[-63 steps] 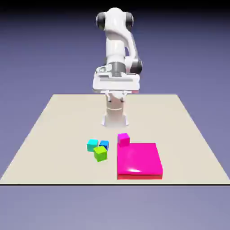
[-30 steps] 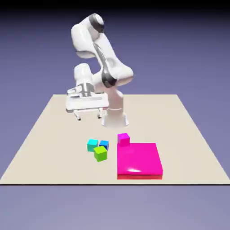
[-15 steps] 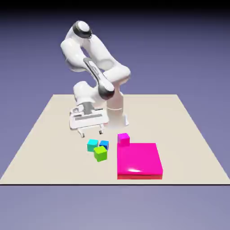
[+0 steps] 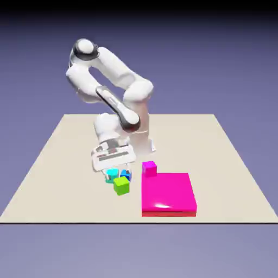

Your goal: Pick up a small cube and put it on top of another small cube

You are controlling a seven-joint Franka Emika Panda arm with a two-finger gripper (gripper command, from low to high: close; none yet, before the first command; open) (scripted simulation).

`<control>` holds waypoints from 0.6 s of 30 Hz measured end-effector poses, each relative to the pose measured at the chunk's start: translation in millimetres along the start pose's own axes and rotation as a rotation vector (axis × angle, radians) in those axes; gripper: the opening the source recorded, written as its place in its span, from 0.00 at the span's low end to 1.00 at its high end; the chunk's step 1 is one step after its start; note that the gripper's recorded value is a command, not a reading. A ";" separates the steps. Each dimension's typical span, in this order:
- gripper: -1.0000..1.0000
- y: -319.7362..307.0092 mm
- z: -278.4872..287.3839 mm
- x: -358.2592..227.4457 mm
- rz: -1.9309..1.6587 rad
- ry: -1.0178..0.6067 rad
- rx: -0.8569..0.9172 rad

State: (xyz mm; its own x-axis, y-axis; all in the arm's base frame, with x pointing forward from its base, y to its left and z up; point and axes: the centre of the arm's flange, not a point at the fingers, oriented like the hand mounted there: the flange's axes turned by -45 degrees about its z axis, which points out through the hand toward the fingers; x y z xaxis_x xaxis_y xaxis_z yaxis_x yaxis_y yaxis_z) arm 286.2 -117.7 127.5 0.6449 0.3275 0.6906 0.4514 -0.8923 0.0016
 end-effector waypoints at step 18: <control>0.00 1.5 -43.2 8.3 -0.020 0.016 0.055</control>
State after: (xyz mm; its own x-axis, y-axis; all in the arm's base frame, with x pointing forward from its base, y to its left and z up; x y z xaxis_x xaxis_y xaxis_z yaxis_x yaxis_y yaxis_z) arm 265.6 -129.8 164.4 0.6257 0.3397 0.7022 0.4974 -0.8672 -0.0237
